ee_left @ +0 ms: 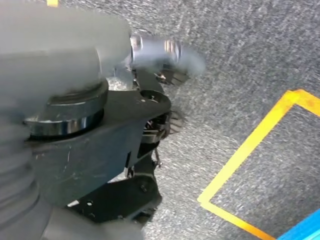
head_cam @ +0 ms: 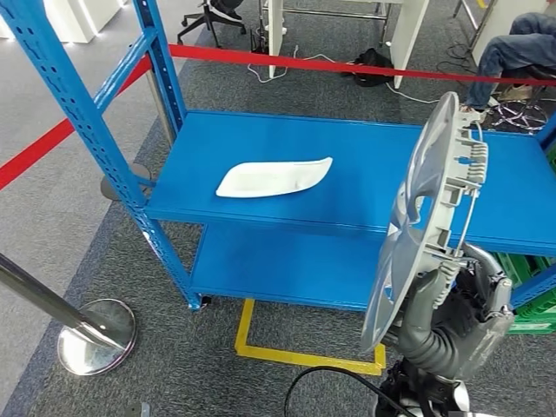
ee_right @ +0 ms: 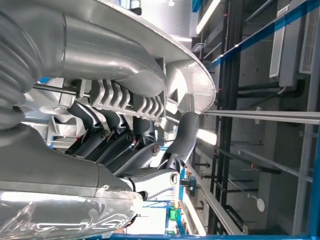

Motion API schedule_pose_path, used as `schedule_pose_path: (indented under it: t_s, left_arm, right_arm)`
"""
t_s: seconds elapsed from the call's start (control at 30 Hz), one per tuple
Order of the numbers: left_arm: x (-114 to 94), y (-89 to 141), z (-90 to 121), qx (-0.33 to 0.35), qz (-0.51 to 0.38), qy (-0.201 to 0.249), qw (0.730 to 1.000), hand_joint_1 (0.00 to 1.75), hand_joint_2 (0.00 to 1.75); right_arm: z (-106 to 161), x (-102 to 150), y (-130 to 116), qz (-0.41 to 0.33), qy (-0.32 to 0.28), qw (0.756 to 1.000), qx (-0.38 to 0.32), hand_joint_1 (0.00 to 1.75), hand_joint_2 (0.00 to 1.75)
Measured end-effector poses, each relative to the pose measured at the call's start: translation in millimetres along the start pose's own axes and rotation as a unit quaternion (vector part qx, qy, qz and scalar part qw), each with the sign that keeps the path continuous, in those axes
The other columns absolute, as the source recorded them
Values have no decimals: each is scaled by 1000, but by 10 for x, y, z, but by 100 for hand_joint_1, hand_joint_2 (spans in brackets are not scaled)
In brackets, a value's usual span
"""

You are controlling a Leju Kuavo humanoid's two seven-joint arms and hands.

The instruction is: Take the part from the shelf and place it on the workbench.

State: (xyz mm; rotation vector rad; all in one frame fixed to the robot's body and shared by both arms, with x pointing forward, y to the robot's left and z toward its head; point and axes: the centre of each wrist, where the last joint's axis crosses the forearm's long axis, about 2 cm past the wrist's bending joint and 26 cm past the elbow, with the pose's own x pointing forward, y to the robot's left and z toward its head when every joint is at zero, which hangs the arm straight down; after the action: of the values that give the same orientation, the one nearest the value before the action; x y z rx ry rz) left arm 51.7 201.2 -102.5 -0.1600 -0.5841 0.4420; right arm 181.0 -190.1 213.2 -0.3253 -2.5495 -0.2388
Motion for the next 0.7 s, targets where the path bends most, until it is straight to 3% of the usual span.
schedule_pose_path:
  t_s: [0.7]
  left_arm:
    - [-7,-2,4,-5,5,-3,1000,0,175]
  right_arm:
    - [5,-3,-7,4,1,1000,0,175,175]
